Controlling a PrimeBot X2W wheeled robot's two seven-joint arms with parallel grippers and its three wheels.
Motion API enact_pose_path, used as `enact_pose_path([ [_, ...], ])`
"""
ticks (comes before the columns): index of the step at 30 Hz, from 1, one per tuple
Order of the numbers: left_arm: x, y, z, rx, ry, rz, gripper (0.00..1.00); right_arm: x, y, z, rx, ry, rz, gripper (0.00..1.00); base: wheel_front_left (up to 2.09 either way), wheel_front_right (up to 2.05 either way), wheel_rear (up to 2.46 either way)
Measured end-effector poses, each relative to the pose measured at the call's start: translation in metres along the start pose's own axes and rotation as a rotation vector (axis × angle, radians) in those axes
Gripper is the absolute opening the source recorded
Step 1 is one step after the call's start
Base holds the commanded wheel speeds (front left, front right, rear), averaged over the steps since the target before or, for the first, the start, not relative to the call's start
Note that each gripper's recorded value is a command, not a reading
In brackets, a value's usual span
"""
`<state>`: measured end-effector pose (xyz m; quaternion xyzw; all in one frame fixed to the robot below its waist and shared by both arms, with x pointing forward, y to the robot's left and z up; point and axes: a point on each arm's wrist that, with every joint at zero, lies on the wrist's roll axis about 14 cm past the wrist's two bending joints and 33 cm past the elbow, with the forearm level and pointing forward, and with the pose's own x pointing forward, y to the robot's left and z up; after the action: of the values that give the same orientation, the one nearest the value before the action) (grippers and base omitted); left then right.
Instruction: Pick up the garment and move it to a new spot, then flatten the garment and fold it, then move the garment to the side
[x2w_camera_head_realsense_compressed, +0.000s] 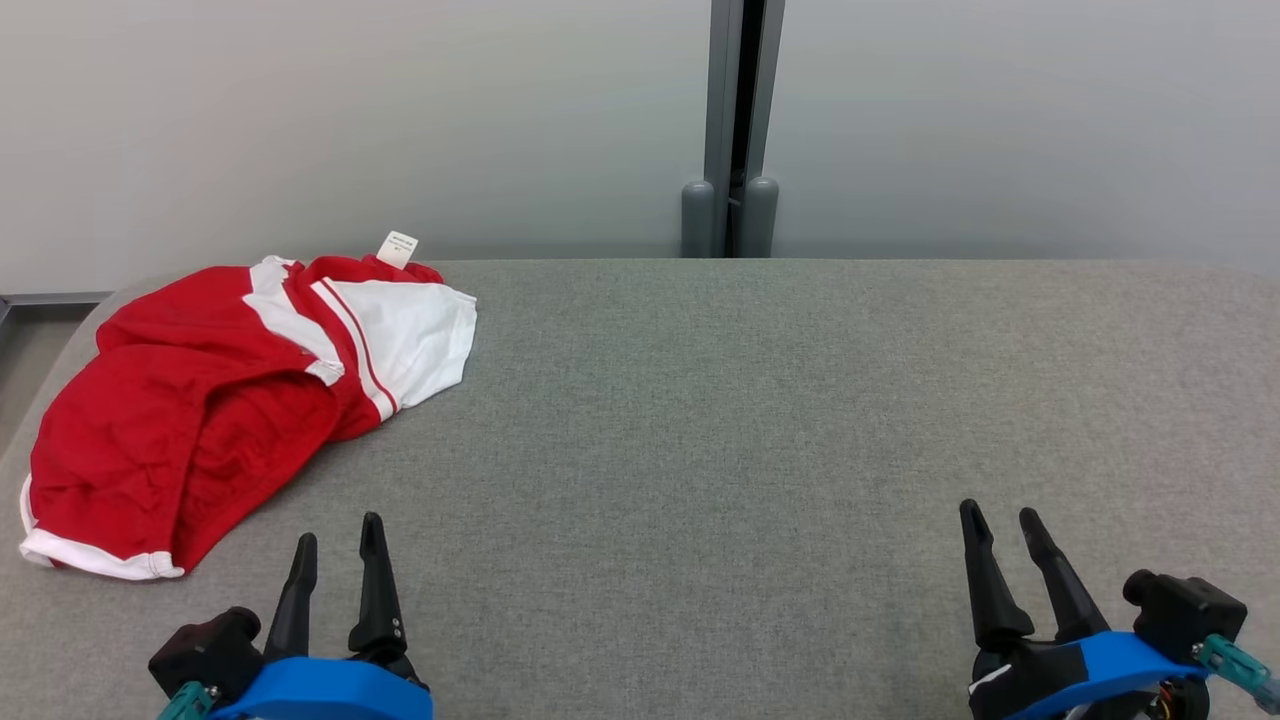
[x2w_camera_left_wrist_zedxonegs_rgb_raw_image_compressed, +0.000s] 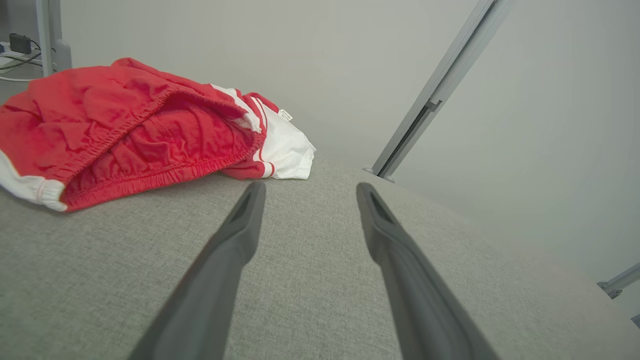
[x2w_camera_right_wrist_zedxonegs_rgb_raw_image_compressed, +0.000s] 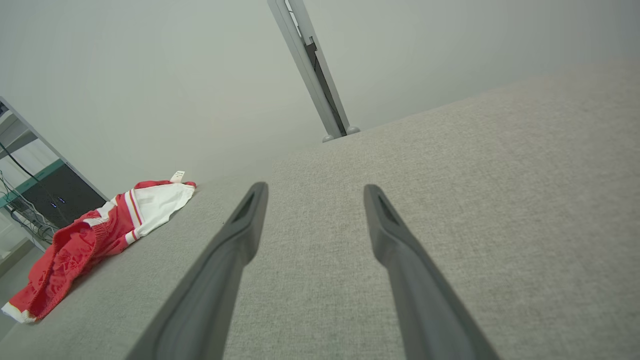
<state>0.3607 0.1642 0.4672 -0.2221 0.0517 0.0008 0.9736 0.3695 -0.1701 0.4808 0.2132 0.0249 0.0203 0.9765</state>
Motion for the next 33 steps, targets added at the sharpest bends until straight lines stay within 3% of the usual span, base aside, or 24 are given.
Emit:
enact_pose_path([
  [33,-0.013,0.002,-0.019,0.222,0.022,-0.026,1.00,-0.007,0.008,-0.005,-0.304,-0.005,0.059,1.00,0.00,0.00,0.00],
])
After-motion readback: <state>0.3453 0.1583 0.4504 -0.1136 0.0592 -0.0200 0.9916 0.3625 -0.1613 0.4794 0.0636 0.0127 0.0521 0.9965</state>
